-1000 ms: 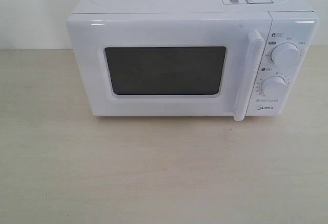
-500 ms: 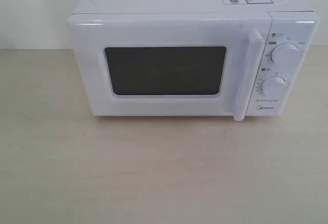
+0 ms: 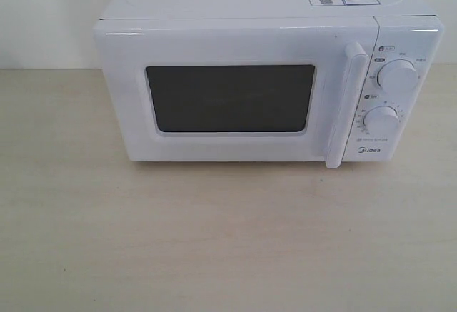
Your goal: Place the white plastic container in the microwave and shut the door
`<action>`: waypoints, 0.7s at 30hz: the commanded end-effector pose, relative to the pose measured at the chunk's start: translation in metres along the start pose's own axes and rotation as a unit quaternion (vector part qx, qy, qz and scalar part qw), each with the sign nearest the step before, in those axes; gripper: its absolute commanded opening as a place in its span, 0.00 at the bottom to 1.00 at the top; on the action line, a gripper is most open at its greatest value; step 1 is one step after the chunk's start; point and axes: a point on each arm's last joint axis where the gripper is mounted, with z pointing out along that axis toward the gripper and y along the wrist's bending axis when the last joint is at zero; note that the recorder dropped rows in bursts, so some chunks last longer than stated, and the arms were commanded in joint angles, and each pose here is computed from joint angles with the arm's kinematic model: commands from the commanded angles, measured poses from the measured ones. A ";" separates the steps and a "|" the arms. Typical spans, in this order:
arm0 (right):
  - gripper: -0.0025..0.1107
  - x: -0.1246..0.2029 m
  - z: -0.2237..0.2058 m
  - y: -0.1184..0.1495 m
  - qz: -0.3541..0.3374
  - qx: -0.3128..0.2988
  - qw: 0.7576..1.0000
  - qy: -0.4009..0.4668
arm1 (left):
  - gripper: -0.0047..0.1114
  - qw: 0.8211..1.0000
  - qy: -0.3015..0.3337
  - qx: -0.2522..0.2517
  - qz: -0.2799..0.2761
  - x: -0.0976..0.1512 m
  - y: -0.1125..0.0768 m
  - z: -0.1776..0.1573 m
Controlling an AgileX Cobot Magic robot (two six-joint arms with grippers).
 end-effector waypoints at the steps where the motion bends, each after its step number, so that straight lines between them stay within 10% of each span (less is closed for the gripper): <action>1: 0.02 -0.001 0.000 0.000 -0.004 0.002 1.000 -0.008 | 0.08 1.000 0.001 -0.002 -0.003 0.001 0.000 0.000; 21: 0.02 -0.001 0.000 0.000 -0.004 0.002 1.000 -0.008 | 0.08 1.000 0.001 -0.004 0.000 0.001 0.001 0.000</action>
